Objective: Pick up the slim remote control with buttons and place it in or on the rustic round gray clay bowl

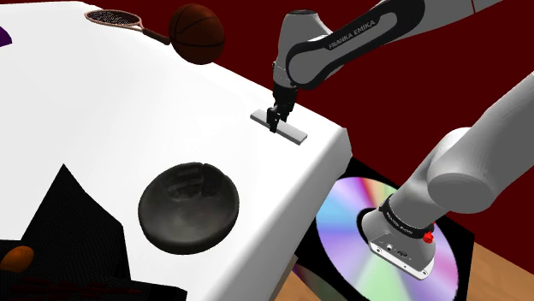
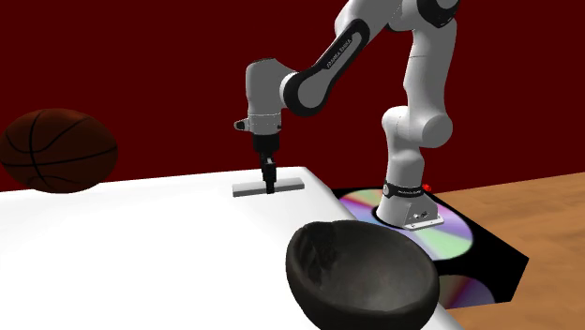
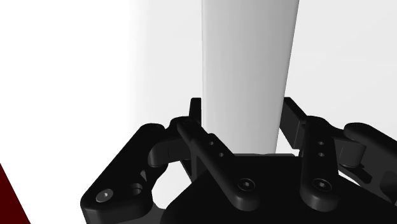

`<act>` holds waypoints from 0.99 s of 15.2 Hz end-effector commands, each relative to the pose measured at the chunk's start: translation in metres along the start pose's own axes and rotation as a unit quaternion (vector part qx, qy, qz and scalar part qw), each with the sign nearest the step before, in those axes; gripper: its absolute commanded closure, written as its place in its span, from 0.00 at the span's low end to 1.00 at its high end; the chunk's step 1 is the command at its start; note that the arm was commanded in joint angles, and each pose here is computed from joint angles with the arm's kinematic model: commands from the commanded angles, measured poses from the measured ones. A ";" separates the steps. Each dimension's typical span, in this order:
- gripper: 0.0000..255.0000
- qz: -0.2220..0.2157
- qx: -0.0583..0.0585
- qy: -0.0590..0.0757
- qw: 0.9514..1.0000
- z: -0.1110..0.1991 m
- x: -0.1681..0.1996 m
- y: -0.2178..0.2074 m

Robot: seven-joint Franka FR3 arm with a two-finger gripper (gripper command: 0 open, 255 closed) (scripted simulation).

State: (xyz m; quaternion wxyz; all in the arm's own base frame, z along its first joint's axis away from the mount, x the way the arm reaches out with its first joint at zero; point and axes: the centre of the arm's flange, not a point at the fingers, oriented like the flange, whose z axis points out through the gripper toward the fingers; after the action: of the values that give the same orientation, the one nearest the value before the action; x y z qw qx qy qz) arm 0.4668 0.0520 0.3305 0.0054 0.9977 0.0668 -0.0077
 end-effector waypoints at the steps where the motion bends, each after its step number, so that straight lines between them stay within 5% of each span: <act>1: 1.00 0.000 0.000 0.000 1.000 -0.005 0.000 0.000; 15: 1.00 0.000 0.000 0.000 1.000 -0.079 -0.001 0.001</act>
State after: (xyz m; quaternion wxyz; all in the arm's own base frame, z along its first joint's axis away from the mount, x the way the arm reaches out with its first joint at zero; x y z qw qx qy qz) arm 0.4671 0.0525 0.4029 0.0054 0.9977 0.0666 -0.0078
